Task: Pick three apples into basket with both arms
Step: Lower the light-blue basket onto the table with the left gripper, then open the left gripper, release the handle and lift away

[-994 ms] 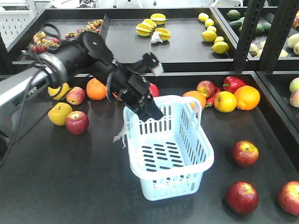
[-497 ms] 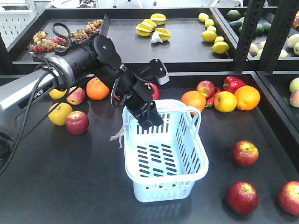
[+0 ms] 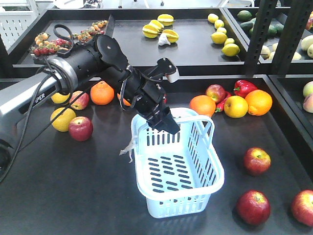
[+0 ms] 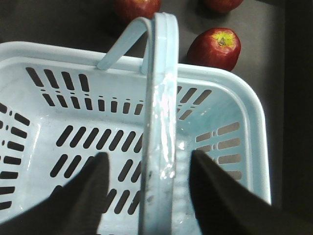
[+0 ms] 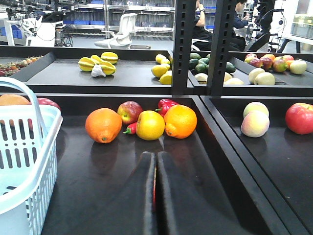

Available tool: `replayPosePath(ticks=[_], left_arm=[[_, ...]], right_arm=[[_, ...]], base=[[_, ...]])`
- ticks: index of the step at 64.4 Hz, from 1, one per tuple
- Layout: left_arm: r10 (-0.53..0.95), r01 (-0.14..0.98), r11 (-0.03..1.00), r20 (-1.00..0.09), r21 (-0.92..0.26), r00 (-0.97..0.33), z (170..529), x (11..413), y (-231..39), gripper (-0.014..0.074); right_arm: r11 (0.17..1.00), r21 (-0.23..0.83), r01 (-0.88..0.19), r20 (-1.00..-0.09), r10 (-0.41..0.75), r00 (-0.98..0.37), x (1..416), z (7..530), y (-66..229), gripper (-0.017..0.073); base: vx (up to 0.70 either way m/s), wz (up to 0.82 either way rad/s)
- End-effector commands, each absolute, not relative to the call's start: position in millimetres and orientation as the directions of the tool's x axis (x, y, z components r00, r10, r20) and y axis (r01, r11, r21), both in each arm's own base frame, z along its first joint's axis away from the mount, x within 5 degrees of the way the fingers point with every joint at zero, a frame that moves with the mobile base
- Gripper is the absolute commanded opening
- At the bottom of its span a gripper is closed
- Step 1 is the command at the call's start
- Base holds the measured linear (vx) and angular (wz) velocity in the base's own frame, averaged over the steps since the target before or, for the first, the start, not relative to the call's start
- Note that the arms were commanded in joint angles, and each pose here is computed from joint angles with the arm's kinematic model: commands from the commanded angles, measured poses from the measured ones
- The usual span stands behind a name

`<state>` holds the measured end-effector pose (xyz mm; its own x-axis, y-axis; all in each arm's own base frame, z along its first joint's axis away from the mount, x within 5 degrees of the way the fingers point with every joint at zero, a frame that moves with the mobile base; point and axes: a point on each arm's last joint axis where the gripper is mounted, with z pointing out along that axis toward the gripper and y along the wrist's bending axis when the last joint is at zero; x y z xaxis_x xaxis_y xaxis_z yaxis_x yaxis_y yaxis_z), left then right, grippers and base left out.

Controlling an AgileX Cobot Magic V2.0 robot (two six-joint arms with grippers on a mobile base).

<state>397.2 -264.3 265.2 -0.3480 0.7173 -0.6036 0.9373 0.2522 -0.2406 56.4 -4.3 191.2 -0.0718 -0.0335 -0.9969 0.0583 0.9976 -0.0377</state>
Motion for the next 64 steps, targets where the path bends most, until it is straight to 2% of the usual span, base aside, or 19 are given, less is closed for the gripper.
replayPosePath(ticks=[1,10,24,32,39,47,56,64], left_arm=[[0.650,0.941,0.244,-0.681,-0.233,-0.337,312,384,-264,0.0470],[0.625,0.929,0.277,-0.689,-0.245,-0.368,327,382,-262,0.0478],[0.533,0.904,0.350,-0.741,-0.247,-0.409,376,372,-256,0.0446],[0.497,0.864,0.435,-0.733,-0.253,-0.464,400,361,-246,0.0351],[0.470,0.817,0.538,-0.730,-0.210,-0.497,425,348,-230,0.0176],[0.436,0.788,0.593,-0.757,-0.165,-0.487,457,324,-212,-0.0012],[0.431,0.789,0.596,-0.770,-0.149,-0.471,478,281,-189,-0.0008],[0.472,0.778,0.611,-0.722,-0.147,-0.507,464,242,-166,-0.0008]], right_arm=[[0.997,-0.052,0.050,-0.999,-0.052,-0.002,57,195,-3,-0.0003],[0.997,-0.052,0.050,-0.999,-0.052,-0.002,57,195,-3,-0.0003],[0.997,-0.052,0.050,-0.999,-0.052,-0.002,57,195,-3,-0.0003],[0.997,-0.052,0.050,-0.999,-0.052,-0.002,57,195,-3,-0.0003],[0.997,-0.052,0.050,-0.999,-0.052,-0.002,57,195,-3,-0.0003],[0.997,-0.052,0.050,-0.999,-0.052,-0.002,57,195,-3,-0.0003],[0.997,-0.052,0.050,-0.999,-0.052,-0.002,57,195,-3,-0.0003],[0.997,-0.052,0.050,-0.999,-0.052,-0.002,57,195,-3,-0.0003]], base=[[0.00,0.00],[0.00,0.00],[0.00,0.00],[0.00,0.00],[0.00,0.00],[0.00,0.00],[0.00,0.00],[0.00,0.00]])
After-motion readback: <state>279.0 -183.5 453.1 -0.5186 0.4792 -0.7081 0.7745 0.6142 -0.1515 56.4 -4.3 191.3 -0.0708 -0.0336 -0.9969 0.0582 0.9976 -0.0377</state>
